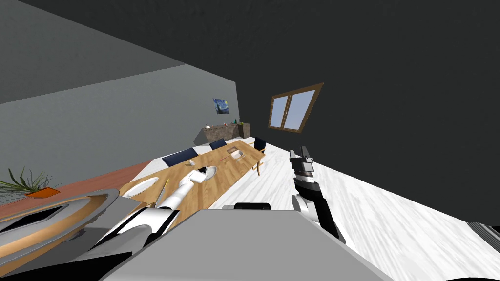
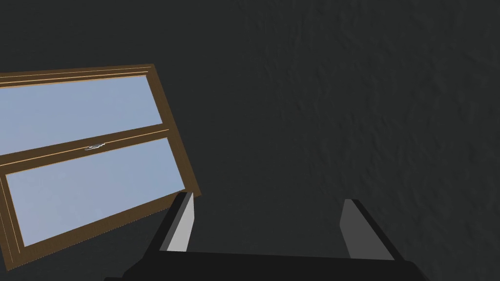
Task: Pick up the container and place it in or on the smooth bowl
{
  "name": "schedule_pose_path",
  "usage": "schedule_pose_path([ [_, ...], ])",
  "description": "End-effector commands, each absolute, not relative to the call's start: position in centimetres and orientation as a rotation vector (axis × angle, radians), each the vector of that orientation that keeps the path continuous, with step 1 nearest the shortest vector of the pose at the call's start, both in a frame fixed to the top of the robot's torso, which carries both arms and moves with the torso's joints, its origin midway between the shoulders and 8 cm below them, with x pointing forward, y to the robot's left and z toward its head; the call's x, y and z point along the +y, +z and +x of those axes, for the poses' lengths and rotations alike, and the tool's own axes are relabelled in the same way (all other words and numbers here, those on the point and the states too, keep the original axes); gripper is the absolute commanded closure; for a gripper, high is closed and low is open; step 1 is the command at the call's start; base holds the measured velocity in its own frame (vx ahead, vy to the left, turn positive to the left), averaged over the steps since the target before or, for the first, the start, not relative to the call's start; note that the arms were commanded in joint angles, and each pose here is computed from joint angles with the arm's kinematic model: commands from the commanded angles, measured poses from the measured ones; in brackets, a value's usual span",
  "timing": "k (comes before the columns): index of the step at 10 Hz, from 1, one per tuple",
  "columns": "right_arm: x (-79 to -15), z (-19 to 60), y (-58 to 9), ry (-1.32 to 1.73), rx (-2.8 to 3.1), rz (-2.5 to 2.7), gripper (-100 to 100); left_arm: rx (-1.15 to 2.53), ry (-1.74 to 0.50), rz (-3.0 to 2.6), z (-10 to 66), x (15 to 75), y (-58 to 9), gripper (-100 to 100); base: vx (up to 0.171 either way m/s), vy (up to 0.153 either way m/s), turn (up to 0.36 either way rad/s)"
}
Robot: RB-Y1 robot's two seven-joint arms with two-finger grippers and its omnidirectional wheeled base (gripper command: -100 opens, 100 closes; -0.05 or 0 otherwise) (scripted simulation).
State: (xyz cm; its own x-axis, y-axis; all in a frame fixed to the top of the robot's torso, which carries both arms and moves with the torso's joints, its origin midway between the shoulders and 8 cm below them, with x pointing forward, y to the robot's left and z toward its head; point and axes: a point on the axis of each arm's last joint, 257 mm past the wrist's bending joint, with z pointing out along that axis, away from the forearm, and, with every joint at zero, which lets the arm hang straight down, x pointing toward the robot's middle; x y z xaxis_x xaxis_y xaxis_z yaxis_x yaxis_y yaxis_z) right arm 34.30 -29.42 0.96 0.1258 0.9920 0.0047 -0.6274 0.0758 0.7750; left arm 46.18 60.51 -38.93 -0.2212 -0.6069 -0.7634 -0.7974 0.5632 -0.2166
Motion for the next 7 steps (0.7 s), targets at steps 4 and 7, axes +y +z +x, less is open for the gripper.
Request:
schedule_pose_path([
  [4,-29.4,34.3,1.0,1.344,0.634,0.727,0,1.933,0.283,-1.134,43.2,61.3,-39.0,-100,0.021,-0.010,-0.026],
  [7,-29.4,34.3,1.0,1.344,0.634,0.727,0,1.915,0.325,-1.176,39.1,64.0,-38.3,-100,0.043,-0.015,-0.119],
])
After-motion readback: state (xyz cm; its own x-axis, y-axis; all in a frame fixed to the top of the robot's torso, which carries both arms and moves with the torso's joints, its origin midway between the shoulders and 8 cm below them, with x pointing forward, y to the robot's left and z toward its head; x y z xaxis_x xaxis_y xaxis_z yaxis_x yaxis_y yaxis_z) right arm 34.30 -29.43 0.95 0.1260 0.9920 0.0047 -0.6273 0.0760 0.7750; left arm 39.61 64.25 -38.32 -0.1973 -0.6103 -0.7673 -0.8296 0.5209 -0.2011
